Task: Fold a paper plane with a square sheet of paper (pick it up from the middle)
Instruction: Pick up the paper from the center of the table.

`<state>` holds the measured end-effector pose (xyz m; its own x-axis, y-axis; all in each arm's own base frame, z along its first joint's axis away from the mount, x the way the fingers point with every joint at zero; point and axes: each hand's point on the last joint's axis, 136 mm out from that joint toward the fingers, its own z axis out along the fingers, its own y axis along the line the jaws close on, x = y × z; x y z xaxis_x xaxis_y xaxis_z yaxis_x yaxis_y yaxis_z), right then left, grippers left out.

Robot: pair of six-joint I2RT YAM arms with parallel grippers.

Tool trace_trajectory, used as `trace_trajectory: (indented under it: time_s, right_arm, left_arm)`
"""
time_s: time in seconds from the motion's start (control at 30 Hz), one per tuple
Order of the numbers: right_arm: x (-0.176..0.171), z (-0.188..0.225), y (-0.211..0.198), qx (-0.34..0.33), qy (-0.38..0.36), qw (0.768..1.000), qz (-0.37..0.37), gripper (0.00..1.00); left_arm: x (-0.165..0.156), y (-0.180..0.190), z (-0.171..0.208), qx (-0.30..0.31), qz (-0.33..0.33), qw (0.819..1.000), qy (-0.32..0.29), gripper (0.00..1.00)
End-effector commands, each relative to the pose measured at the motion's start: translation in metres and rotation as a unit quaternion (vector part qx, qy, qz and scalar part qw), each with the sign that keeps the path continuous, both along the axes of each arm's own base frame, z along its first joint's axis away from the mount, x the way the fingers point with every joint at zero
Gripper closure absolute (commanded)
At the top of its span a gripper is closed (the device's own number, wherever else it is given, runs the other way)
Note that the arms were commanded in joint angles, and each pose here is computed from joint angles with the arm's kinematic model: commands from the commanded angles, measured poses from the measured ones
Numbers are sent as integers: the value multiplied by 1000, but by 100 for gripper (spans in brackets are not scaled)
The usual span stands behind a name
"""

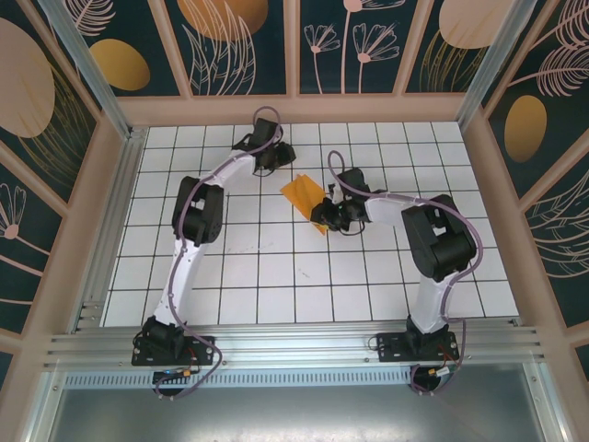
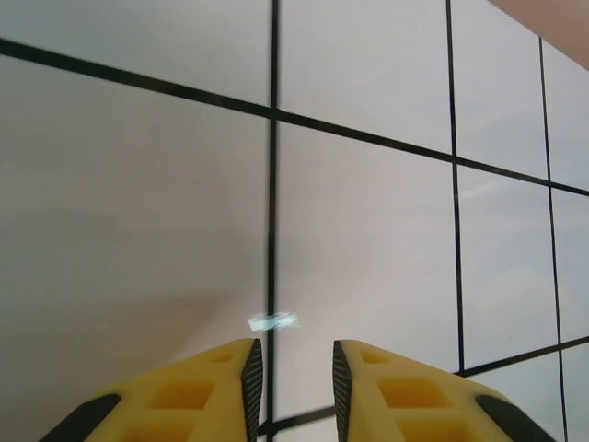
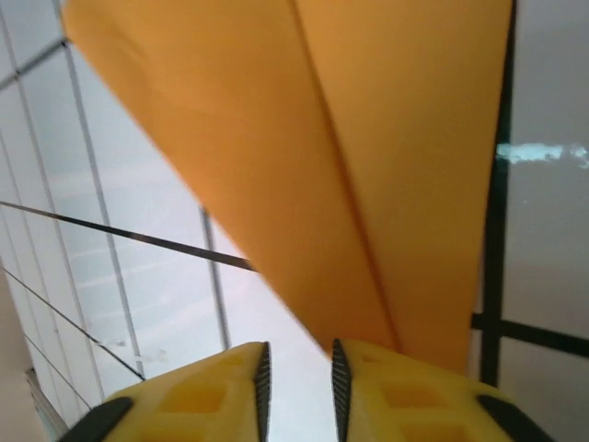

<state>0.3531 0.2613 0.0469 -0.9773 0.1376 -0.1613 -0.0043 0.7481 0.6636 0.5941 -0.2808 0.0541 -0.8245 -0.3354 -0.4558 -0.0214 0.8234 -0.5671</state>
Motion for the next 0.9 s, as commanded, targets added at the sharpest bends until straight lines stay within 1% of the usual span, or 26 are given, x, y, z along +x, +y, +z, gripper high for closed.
trace_trajectory:
  time_s: [0.0,0.07,0.17,0.23,0.3,0.37,0.47,0.53,0.63,0.7,0.83,0.87]
  right_arm:
    - [23,58,3,-4,-82,997,6,65]
    - [33,58,-3,-36,-104,994,5,61]
    - [41,47,-10,-80,-121,989,16,59]
    - [43,42,-7,-105,-135,984,37,57]
    - [44,37,-3,-147,-153,976,58,52]
    - [46,27,-1,-202,-166,963,68,49]
    - [45,12,4,-260,-167,948,75,49]
    - [47,1,4,-292,-164,939,75,50]
    - [50,-8,6,-329,-165,927,74,53]
    - [54,-12,7,-346,-163,922,68,59]
    - [62,-16,1,-376,-160,912,47,73]
    - [64,-15,-2,-383,-159,909,38,80]
  left_arm:
    - [-1,17,95,6,13,995,-95,65]
    - [-15,27,104,10,23,994,-102,61]
    - [-39,39,107,10,32,995,-98,56]
    - [-56,45,105,4,39,995,-90,52]
    - [-71,53,102,1,50,995,-83,49]
    - [-86,64,94,8,66,995,-69,45]
    - [-103,84,78,25,96,994,-39,40]
    - [-112,97,66,24,117,993,-20,39]
    - [-123,115,52,21,141,990,2,36]
    - [-127,122,45,13,152,988,11,36]
    - [-133,128,41,5,158,987,19,34]
    - [-133,129,41,5,158,987,20,34]
